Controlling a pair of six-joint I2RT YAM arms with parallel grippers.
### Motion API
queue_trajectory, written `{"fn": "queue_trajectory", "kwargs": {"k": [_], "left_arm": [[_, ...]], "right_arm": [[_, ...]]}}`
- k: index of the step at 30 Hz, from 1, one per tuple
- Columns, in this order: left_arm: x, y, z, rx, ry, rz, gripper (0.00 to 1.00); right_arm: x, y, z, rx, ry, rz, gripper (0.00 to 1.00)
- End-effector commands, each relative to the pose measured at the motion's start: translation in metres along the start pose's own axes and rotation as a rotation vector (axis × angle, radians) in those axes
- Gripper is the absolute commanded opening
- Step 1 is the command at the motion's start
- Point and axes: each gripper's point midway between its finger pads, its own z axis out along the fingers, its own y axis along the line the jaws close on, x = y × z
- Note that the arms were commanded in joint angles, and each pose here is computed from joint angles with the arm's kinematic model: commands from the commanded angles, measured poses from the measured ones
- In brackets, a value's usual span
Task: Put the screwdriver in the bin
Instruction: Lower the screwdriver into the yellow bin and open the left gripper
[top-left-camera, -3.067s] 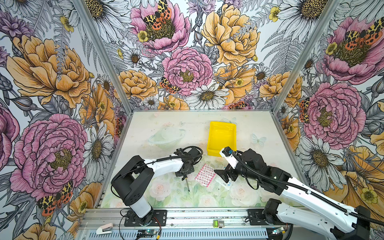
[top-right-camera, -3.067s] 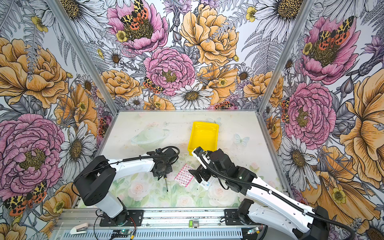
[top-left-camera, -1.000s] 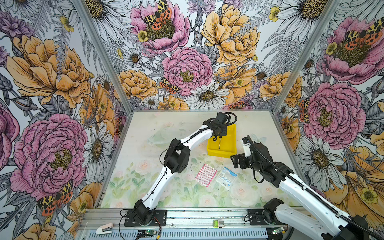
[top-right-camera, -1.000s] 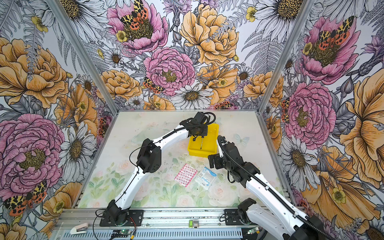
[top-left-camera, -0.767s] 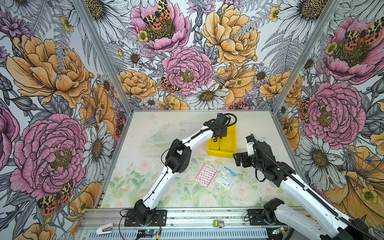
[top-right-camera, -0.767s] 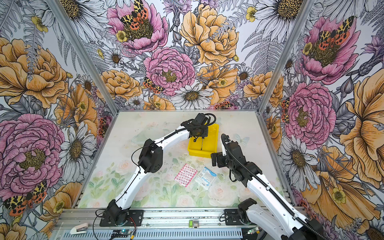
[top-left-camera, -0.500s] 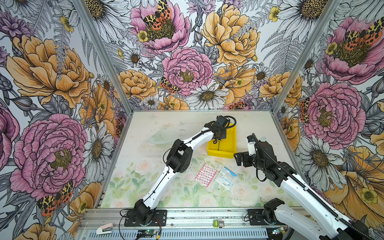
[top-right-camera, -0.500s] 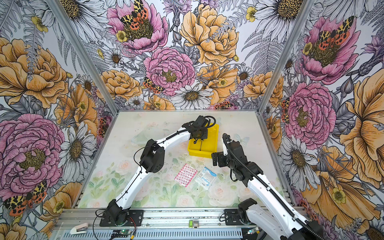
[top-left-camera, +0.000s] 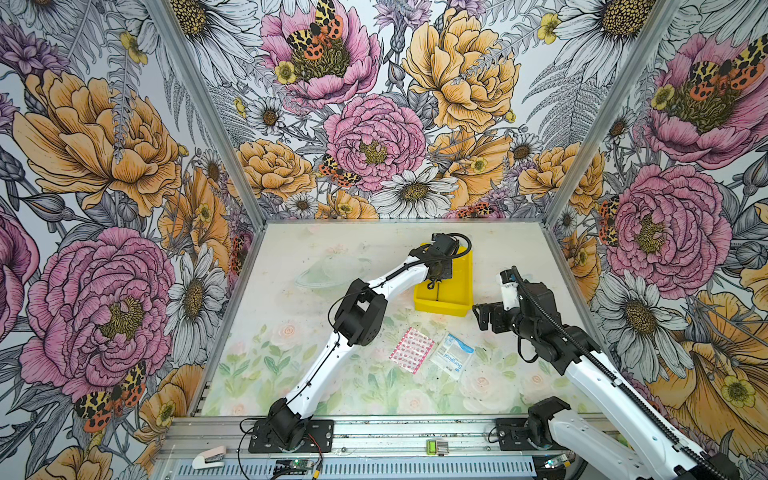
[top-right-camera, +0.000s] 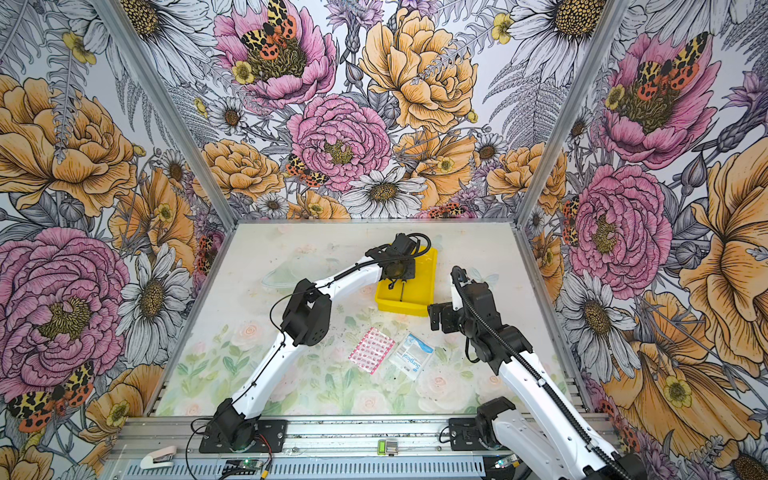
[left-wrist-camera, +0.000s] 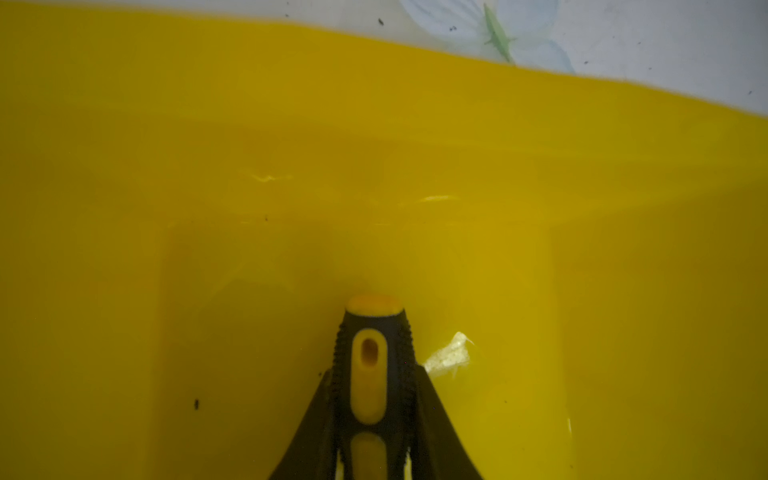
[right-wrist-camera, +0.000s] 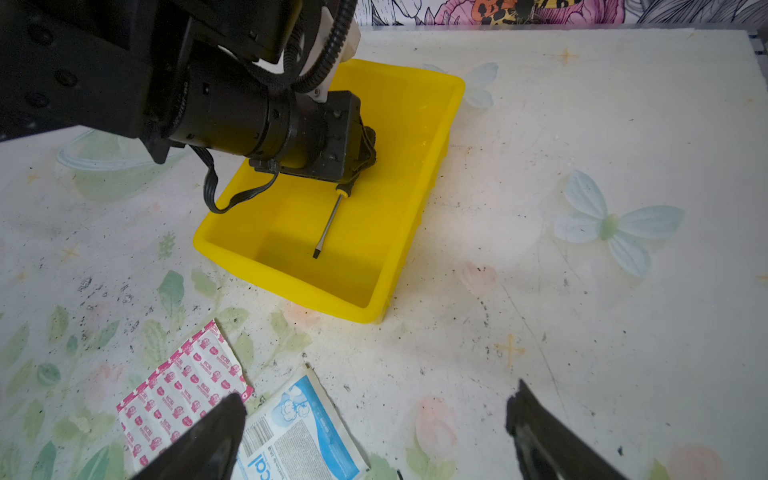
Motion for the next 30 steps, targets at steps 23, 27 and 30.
{"fn": "queue_trajectory", "kwargs": {"k": [23, 27, 30], "left_arm": [[-0.044, -0.021, -0.045, 0.038, -0.117, -0.004, 0.56], [-0.052, -0.03, -0.071, 0.05, -0.146, 0.025, 0.57], [-0.053, -0.034, -0.091, 0.053, -0.156, 0.055, 0.59]], "right_arm": [[-0.027, -0.003, -0.027, 0.004, -0.108, -0.016, 1.0], [-0.033, -0.005, -0.033, 0.017, -0.135, -0.023, 1.0], [-0.038, -0.007, -0.036, 0.033, -0.148, -0.025, 1.0]]}}
